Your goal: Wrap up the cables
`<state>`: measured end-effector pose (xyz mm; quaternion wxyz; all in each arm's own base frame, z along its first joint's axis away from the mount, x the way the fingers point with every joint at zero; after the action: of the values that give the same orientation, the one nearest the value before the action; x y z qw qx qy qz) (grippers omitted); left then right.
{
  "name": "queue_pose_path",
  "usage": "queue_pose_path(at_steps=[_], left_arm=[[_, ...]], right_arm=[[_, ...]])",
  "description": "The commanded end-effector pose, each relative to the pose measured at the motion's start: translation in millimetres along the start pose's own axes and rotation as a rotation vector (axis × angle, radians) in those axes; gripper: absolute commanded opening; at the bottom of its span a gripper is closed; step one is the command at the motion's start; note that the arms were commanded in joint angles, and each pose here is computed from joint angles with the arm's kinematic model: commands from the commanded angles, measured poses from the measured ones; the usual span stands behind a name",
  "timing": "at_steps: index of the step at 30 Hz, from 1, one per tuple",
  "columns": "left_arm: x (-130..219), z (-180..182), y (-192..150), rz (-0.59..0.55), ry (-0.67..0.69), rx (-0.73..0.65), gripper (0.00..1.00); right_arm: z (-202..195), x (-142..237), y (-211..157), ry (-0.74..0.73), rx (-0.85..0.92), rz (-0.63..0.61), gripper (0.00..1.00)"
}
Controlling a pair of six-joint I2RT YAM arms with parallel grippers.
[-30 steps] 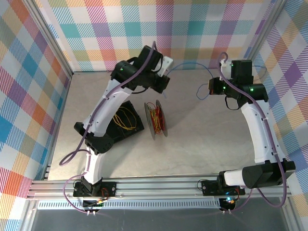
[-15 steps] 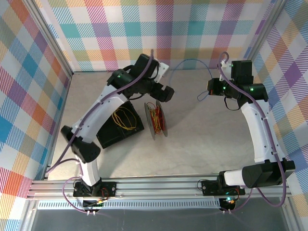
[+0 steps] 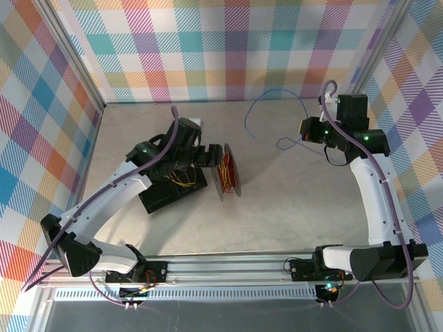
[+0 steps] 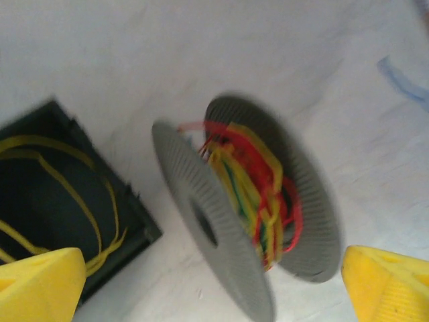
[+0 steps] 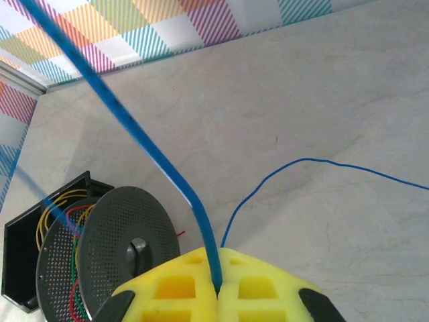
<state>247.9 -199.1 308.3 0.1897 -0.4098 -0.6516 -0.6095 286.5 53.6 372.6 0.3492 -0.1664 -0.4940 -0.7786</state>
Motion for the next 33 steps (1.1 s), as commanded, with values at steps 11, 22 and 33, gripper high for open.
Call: queue_pose_path(at_steps=[11, 22, 33], left_arm=[[-47.2, -24.3, -3.1, 0.056, -0.087, 0.078, 0.73], [-66.0, -38.7, 3.4, 0.083, 0.072, -0.096, 0.06], [-67.5, -61.2, 11.2, 0.039, 0.201, -0.342, 0.08]], right_arm=[[-5.6, -6.0, -16.3, 0.031, -0.061, 0.023, 0.0], [-8.8, -10.4, -34.6, 0.067, -0.248, 0.072, 0.0], [-10.5, -13.6, -55.2, 0.121, -0.421, 0.112, 0.0]])
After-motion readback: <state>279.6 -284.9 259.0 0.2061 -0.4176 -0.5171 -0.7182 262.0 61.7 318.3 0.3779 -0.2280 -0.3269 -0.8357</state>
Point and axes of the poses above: each hand's point on the last joint's axis, 136 mm out from that joint toward the fingers, its own x axis back along the fingers, its own z axis along the line the jaws close on, y = z × x, the point moved 8 cm from there along x, back along the fingers, and after that the axes turned 5 degrees about -x, right-handed, at the moved point
